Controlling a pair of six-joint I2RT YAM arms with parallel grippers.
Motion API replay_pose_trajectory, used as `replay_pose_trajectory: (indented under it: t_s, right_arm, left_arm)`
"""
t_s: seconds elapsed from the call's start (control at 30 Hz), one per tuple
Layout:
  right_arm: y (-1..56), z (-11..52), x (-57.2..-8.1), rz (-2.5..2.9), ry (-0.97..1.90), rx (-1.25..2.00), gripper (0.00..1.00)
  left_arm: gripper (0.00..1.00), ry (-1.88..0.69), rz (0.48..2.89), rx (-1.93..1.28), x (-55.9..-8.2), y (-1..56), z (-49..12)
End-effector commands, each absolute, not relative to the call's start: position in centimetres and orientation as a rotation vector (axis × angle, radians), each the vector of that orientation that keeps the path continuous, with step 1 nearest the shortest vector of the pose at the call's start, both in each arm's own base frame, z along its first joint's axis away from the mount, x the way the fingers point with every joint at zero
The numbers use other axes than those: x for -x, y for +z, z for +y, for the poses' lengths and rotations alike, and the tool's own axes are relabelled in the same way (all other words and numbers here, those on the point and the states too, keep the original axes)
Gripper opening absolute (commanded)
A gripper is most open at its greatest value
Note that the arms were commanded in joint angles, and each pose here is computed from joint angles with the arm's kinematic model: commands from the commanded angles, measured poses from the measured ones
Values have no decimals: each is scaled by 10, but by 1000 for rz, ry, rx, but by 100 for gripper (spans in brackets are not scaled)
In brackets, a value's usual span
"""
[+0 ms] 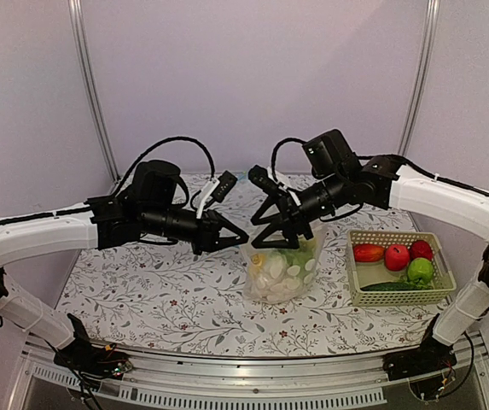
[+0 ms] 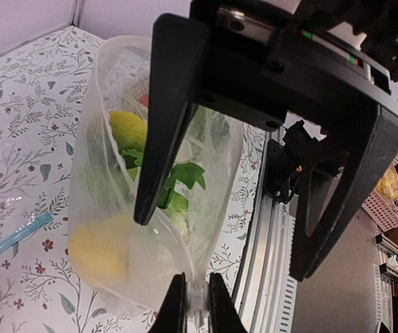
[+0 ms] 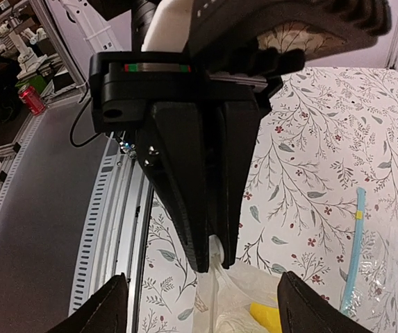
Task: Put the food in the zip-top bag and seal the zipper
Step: Pass from the left arm to the right
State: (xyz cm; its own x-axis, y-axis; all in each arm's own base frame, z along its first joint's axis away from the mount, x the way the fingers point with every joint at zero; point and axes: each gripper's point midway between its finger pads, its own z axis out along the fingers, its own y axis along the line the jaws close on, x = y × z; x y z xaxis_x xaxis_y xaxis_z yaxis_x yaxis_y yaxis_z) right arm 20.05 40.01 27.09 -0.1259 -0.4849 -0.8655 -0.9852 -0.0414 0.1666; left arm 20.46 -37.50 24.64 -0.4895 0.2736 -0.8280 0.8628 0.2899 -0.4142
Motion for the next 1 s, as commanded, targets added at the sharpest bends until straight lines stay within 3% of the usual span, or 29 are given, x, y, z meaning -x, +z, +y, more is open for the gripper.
replay_pose_trajectory:
  t_s: [0.0, 0.33, 0.5, 0.67, 0.8, 0.83, 0.87, 0.93, 0.97]
  right_arm:
    - [267, 409, -201, 1617, 1079, 1616, 73]
    - [241, 407, -210, 1680, 950, 1649, 50]
    - [244, 404, -211, 1688, 930, 1642, 32]
    - [246, 405, -210, 1705, 942, 1649, 2]
    - [249, 404, -209, 1701, 948, 1637, 0]
    - [251, 404, -209, 1700, 952, 1623, 0]
    - [253, 404, -209, 1694, 955, 1612, 0]
    - [262, 404, -208, 1673, 965, 1580, 0]
    - [267, 403, -209, 1666, 967, 1556, 0]
  left_arm:
    - [0, -1184, 1910, -1031, -205, 253, -372]
    - [0, -1184, 1905, -1032, -205, 256, -372]
    - [0, -1176, 1903, -1030, -206, 257, -372]
    - [0, -1179, 1904, -1023, -206, 257, -372]
    - [0, -1171, 1902, -1008, -208, 258, -372]
    - [7, -1168, 1900, -999, -209, 258, -371]
    - [22, -1163, 1896, -988, -210, 258, -370]
    - [63, -1155, 1888, -959, -213, 258, -368]
    - [76, -1154, 1879, -941, -213, 258, -367]
